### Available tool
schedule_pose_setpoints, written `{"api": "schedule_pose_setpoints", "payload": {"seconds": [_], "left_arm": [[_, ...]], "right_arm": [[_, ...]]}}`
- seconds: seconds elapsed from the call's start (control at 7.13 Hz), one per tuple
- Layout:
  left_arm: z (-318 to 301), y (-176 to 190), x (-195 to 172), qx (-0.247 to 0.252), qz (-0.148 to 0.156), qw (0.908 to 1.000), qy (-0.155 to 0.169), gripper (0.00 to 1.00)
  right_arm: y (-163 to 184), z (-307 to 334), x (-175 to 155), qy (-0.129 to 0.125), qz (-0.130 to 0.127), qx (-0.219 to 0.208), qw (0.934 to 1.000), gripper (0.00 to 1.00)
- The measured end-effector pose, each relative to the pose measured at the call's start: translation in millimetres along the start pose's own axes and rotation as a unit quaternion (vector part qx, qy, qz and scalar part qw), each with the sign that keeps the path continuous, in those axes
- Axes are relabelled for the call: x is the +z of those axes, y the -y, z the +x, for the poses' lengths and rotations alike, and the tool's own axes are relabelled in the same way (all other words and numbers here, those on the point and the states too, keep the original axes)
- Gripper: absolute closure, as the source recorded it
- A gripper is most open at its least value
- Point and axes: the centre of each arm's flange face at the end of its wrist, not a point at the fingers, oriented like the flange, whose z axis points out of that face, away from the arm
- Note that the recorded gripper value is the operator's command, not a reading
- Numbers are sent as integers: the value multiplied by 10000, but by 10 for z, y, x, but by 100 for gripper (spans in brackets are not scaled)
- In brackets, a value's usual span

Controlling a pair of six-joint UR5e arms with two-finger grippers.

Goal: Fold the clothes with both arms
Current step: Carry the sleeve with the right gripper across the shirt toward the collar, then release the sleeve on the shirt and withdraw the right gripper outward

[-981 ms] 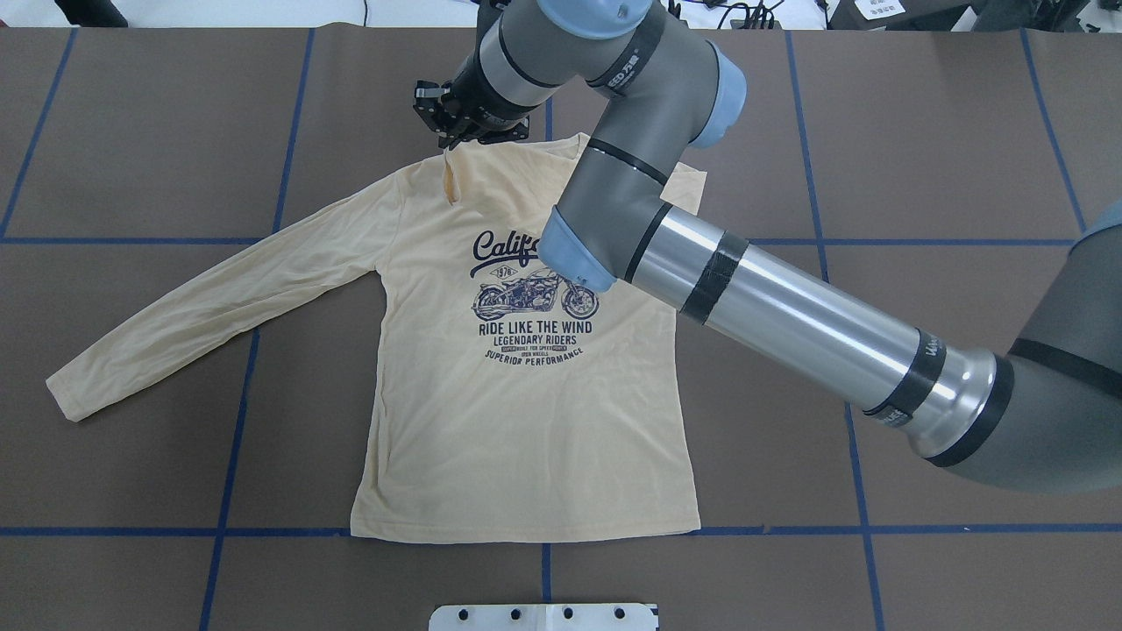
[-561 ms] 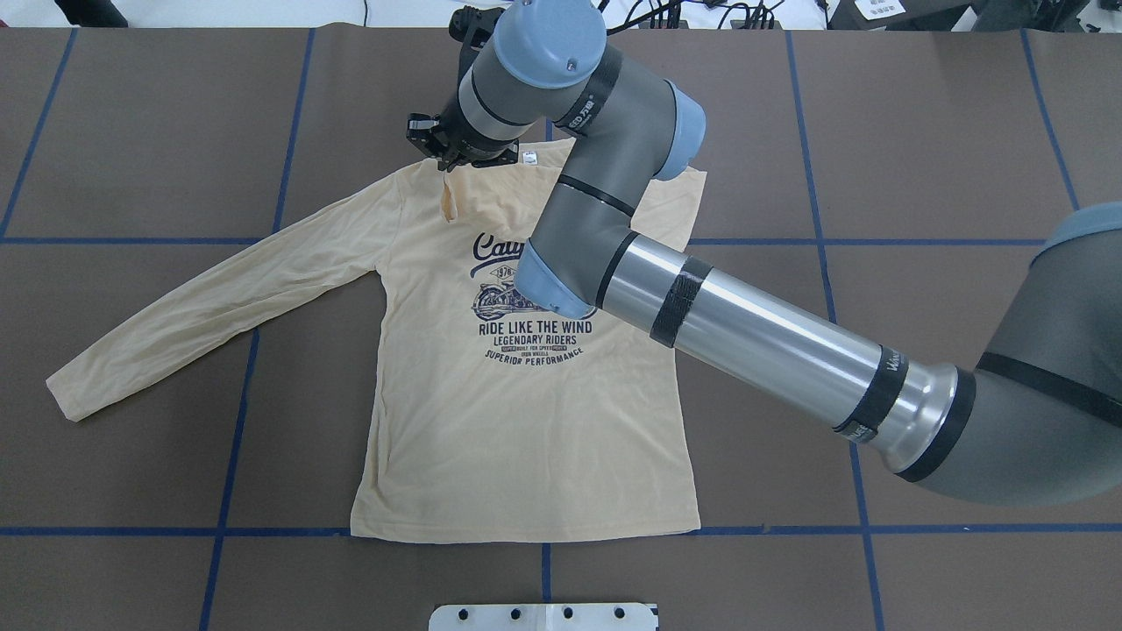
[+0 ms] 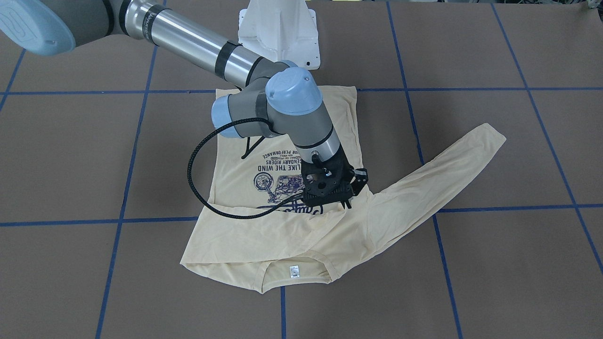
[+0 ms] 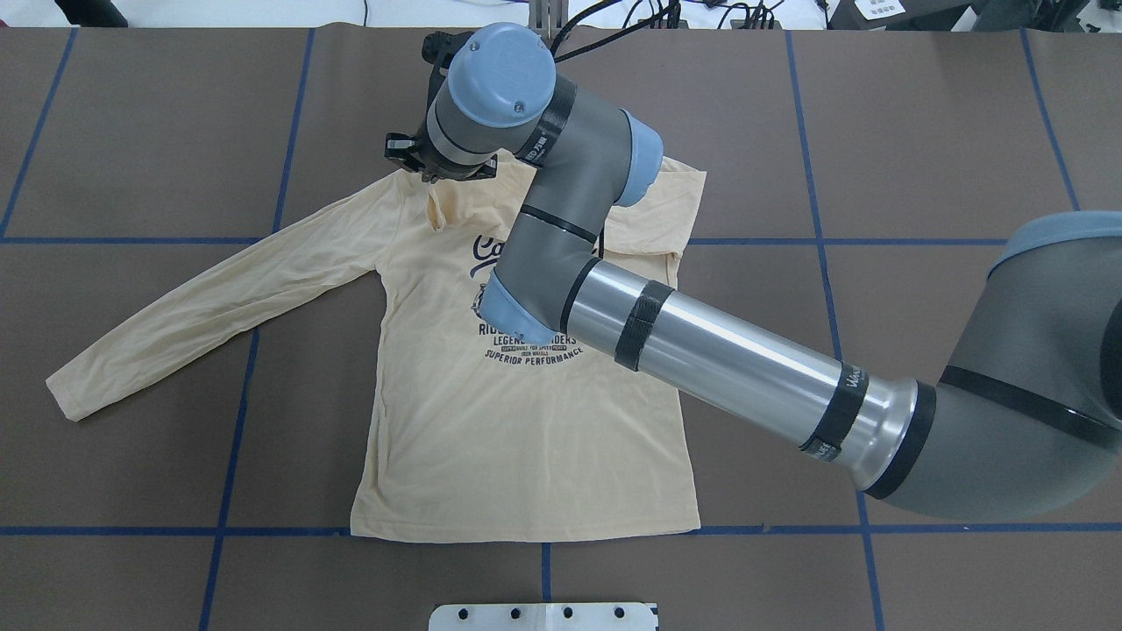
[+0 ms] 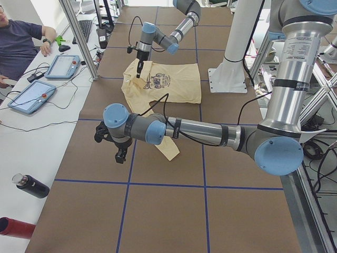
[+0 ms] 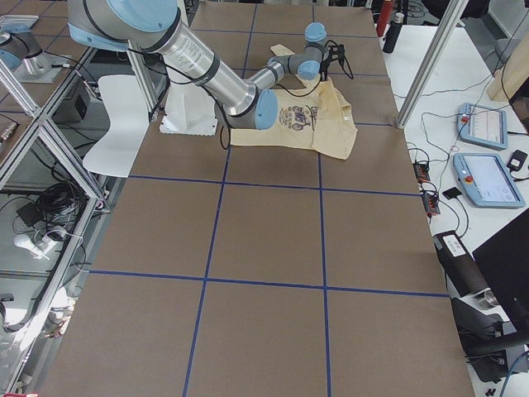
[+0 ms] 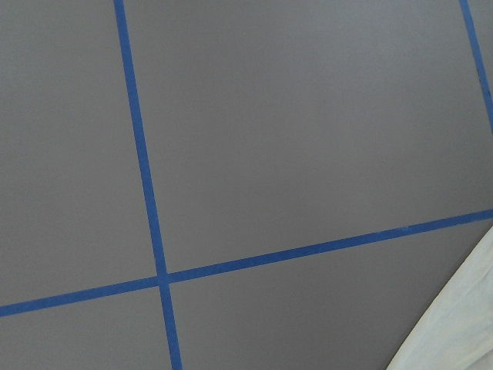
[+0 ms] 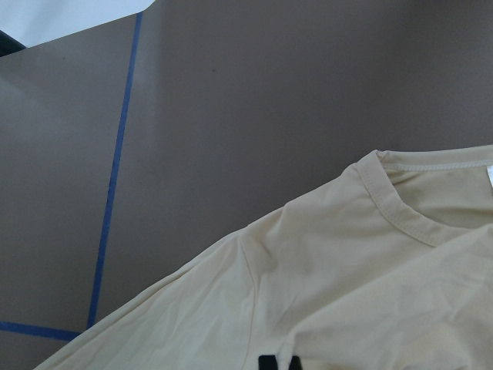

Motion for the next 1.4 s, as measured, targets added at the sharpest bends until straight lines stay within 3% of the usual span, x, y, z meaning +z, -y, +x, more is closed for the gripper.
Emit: {"api": "schedule_pose_setpoints", "payload": {"seconds": [0.42,0.84,1.12,1.4], "left_arm": [[0,33,1,4,1,10000,0,1],[45,54,-31,70,53,10000,-3,1],[144,76,-52,-50,250,9997,-3,0],[278,-70,127,-536,526,9971,-138,0]], "right_arm": [[-91,-144,44,-37,216,-32,9998,0],[-118,-144,-41,-15,238,83,9997,0],[-153,48,-302,-364,40,223,9991,0],[-182,394,-633,-744,-388,392,9957,0]]}}
